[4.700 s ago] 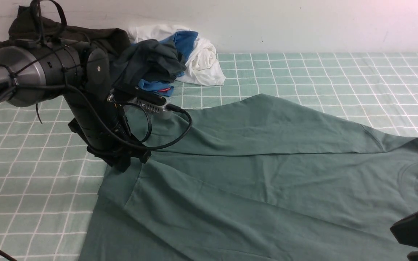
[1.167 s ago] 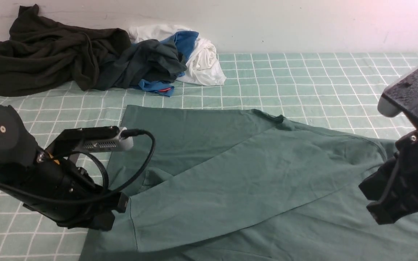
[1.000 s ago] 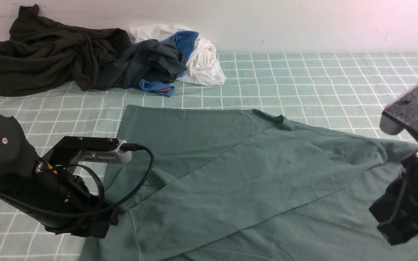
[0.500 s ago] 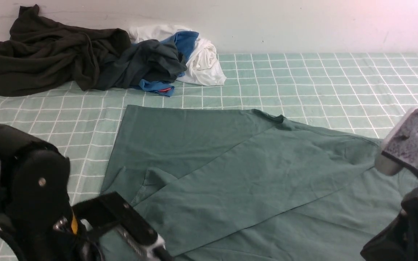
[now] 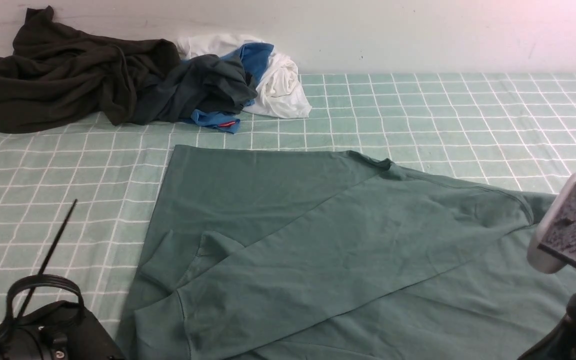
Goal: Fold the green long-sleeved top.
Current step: Use both arms simultaneously to clamp the lower edge of the clothing fabric
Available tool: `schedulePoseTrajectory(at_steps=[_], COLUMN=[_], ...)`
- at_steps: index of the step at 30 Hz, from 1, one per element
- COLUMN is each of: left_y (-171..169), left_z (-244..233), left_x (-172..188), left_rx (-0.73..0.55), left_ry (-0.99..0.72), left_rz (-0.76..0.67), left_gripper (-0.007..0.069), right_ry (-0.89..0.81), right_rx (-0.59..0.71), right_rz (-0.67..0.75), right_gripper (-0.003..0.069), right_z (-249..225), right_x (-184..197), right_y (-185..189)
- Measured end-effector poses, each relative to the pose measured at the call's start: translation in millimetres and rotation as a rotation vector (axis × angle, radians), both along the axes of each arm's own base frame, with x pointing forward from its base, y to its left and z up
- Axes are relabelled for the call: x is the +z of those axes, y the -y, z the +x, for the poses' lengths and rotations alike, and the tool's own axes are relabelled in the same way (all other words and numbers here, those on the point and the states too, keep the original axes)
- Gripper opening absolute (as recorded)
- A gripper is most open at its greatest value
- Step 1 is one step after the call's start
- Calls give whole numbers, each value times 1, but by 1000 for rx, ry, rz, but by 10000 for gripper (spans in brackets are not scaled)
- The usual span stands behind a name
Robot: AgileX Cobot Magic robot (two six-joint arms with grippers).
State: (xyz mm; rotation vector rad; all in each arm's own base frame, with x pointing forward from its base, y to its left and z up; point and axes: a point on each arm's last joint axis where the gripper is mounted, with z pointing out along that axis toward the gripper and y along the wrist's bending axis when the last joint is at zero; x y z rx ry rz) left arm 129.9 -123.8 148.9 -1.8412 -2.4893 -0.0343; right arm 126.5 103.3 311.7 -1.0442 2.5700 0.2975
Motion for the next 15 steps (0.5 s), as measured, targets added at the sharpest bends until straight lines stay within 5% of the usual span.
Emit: schedulePoseTrajectory(at_steps=[15], left_y=[5], left_z=[10], left_x=[1], left_rx=[80], left_ry=[68], left_rz=[-7], left_gripper=[387], right_ry=[2], right_rx=[1], right_rz=[-1], right_gripper=[-14], right_z=[0], right_x=[0], right_y=[0])
